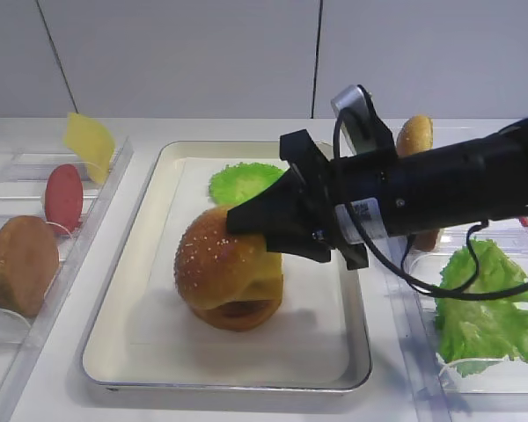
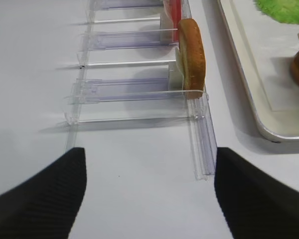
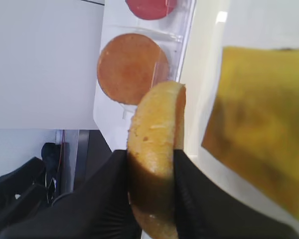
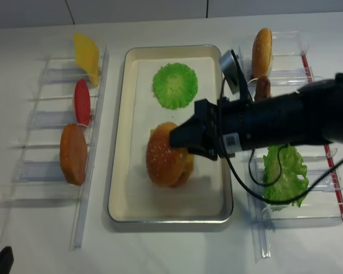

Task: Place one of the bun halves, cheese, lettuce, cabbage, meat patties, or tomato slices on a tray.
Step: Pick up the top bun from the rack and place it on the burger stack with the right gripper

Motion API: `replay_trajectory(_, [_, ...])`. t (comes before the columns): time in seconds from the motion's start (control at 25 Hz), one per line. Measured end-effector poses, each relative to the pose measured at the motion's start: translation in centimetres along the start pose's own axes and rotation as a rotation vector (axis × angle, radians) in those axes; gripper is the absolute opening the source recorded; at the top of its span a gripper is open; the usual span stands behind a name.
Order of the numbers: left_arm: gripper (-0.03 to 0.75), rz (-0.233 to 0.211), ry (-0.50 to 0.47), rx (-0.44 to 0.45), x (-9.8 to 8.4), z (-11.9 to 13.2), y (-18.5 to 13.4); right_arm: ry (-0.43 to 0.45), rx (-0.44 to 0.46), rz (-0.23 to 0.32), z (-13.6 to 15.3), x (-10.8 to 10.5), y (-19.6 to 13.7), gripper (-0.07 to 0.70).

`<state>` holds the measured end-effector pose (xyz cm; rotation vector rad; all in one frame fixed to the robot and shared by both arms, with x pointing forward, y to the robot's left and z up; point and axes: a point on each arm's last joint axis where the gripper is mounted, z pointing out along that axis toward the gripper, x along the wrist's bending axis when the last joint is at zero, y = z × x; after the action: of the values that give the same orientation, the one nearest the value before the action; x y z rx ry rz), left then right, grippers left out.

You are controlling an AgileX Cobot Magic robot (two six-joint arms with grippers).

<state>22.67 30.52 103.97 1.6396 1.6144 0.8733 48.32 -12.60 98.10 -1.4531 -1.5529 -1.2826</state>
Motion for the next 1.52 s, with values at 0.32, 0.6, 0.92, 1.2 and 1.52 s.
replay_trajectory(0.32, [0.493, 0.000, 0.000, 0.000, 0.0, 0.0, 0.0, -0.031, -0.009, -0.001, 1.0, -1.2, 1.2, 0.230])
replay_trajectory(0.6, [0.493, 0.000, 0.000, 0.000, 0.0, 0.0, 0.0, -0.032, -0.018, 0.006, 0.8, -1.6, 1.6, 0.230])
replay_trajectory(0.92, [0.493, 0.000, 0.000, 0.000, 0.0, 0.0, 0.0, -0.009, -0.048, 0.028, -0.4, -1.9, 2.4, 0.230])
replay_trajectory(1.2, [0.493, 0.000, 0.000, 0.000, 0.0, 0.0, 0.0, 0.022, -0.031, 0.045, -0.4, -1.6, 2.3, 0.230])
replay_trajectory(1.52, [0.493, 0.000, 0.000, 0.000, 0.0, 0.0, 0.0, 0.012, -0.032, 0.046, -0.3, -1.6, 2.2, 0.230])
